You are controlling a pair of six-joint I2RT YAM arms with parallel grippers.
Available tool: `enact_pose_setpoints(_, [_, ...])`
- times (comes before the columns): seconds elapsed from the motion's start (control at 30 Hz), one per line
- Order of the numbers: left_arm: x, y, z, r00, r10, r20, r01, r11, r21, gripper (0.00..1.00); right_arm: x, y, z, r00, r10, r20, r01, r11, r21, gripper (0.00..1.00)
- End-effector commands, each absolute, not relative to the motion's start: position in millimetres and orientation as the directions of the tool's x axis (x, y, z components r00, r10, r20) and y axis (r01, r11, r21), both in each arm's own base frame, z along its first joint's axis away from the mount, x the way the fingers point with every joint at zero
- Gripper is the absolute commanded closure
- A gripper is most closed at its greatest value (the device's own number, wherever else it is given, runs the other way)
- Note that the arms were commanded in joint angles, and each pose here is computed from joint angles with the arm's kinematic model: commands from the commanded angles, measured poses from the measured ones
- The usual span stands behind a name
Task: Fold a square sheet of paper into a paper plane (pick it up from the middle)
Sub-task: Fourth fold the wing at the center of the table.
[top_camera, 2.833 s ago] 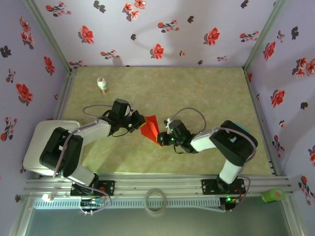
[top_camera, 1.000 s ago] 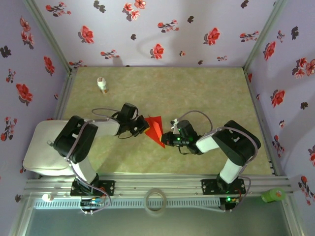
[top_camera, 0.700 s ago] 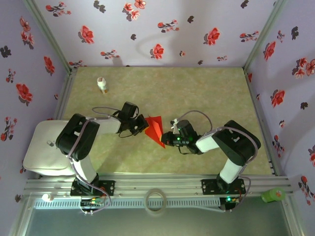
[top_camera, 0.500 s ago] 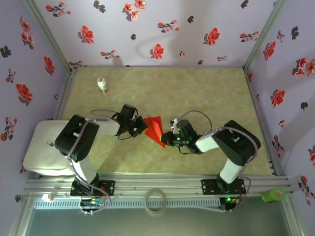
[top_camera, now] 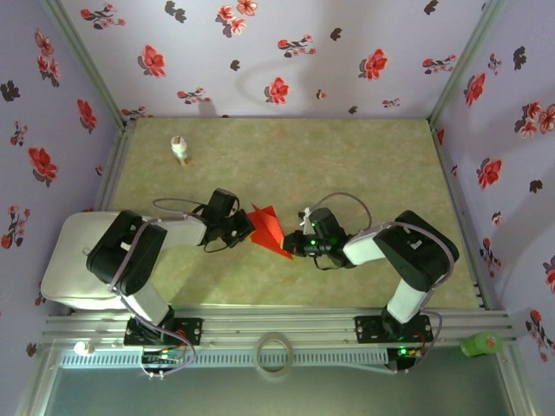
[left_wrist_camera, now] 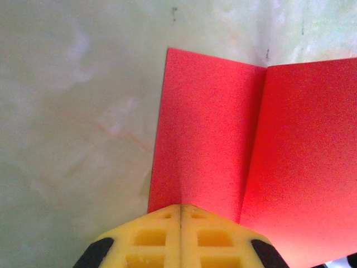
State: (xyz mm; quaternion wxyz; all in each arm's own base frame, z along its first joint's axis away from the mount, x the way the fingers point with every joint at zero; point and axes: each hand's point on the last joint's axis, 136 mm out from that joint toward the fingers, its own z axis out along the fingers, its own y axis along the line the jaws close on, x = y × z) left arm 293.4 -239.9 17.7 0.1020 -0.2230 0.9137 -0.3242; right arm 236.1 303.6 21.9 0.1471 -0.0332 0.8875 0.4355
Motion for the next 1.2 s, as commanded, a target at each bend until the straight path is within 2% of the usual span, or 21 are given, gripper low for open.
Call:
enact_pose_setpoints(0.0, [283.7,-227.3,10.6,-0.868,-0.495,-0.043,-0.379,0.715,-0.588,1.00,224.2,303.4,-2.1,-0.974,0.015,-0.228,-0.161,0.659,0.734,1.00])
enact_pose_setpoints(0.2, [299.7,-241.8,45.9,-0.898,-0.417,-0.138,-0.233,0.719,-0.655,0.96,223.1,305.1,-1.9,-0.976,0.003,-0.218,-0.161,0.661,0.733,1.00])
enact_pose_setpoints(0.37, [304.3,-269.8,77.3,-0.931,-0.303,-0.205,-0.054,0.668,-0.742,0.97,223.1,308.7,-1.5,-0.980,-0.005,-0.197,-0.152,0.658,0.738,1.00])
enact_pose_setpoints(0.47, [302.8,-283.4,82.2,-0.945,-0.262,-0.194,-0.013,0.625,-0.781,0.99,223.2,310.8,-2.7,-0.983,-0.006,-0.185,-0.144,0.652,0.744,1.00])
enact_pose_setpoints(0.73, [304.5,-300.6,77.5,-0.956,-0.246,-0.159,-0.012,0.575,-0.818,1.00,223.2,314.7,-2.9,-0.988,-0.002,-0.155,-0.121,0.636,0.762,1.00])
enact_pose_setpoints(1.17, [311.2,-294.8,53.1,-0.942,-0.311,-0.126,-0.096,0.610,-0.787,1.00,222.7,317.2,-1.7,-0.996,0.006,-0.088,-0.065,0.623,0.780,1.00])
